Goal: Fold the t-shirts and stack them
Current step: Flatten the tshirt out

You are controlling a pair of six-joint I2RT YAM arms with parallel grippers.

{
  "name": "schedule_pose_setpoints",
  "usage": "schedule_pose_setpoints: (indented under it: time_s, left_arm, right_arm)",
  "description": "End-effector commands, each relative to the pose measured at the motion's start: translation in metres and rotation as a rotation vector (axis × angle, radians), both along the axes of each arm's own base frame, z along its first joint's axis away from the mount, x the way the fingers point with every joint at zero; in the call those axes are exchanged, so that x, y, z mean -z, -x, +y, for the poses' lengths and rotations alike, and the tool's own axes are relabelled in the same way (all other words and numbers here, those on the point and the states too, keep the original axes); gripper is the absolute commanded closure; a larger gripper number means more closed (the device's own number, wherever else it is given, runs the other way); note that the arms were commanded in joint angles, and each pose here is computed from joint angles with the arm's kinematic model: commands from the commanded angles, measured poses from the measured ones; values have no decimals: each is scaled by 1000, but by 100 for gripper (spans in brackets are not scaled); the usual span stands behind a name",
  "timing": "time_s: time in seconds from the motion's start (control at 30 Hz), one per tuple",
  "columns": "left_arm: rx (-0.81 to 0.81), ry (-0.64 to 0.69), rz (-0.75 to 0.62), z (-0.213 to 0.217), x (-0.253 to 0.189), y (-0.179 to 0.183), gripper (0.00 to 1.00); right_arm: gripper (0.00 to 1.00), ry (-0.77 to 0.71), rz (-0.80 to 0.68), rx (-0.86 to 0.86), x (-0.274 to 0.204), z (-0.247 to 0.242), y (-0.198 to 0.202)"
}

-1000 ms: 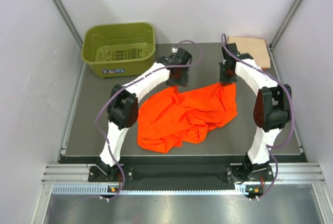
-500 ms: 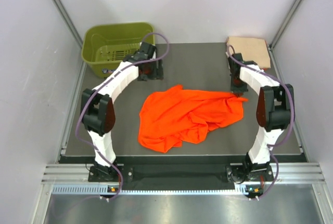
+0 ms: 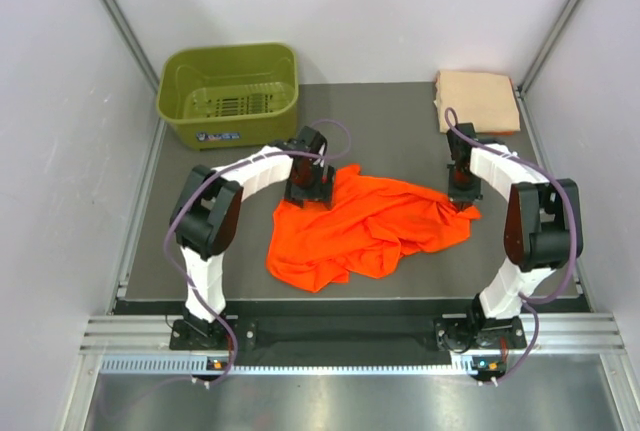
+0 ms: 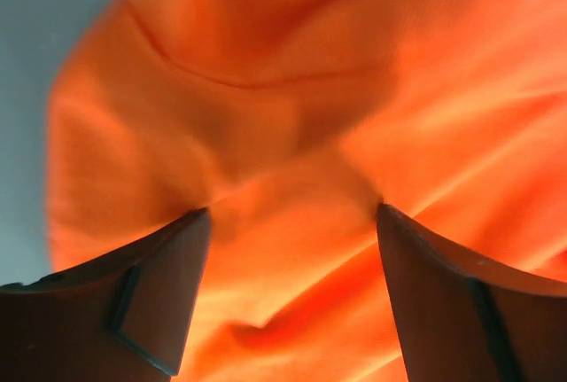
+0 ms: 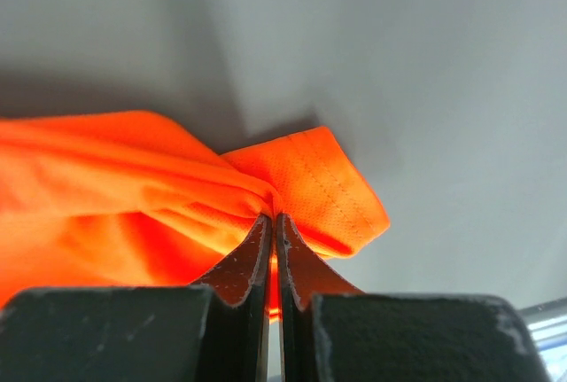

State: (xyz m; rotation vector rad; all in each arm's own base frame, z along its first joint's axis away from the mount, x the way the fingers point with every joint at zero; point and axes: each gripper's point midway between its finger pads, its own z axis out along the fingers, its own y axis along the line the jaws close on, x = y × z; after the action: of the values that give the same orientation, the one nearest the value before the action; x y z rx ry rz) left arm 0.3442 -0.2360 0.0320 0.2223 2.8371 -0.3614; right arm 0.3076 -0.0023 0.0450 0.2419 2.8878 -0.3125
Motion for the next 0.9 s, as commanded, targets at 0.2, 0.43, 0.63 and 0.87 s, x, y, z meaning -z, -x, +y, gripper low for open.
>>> schedule_pose_setpoints:
  time_s: [0.2, 0.43, 0.63, 0.87]
  left_arm:
    - [-58, -144, -3, 24, 22, 38, 33]
    - [-84, -251, -100, 31, 8, 19, 100]
    - [-98, -205, -247, 27, -70, 33, 100]
    - [-32, -74, -164, -1, -85, 142, 100]
  right_arm:
    - [100, -93, -109, -27, -19, 18, -22]
    - [100, -103, -132, -50, -28, 26, -24]
    - [100, -129, -137, -83, -28, 40, -27]
    - [100, -149, -107, -137, -19, 61, -11]
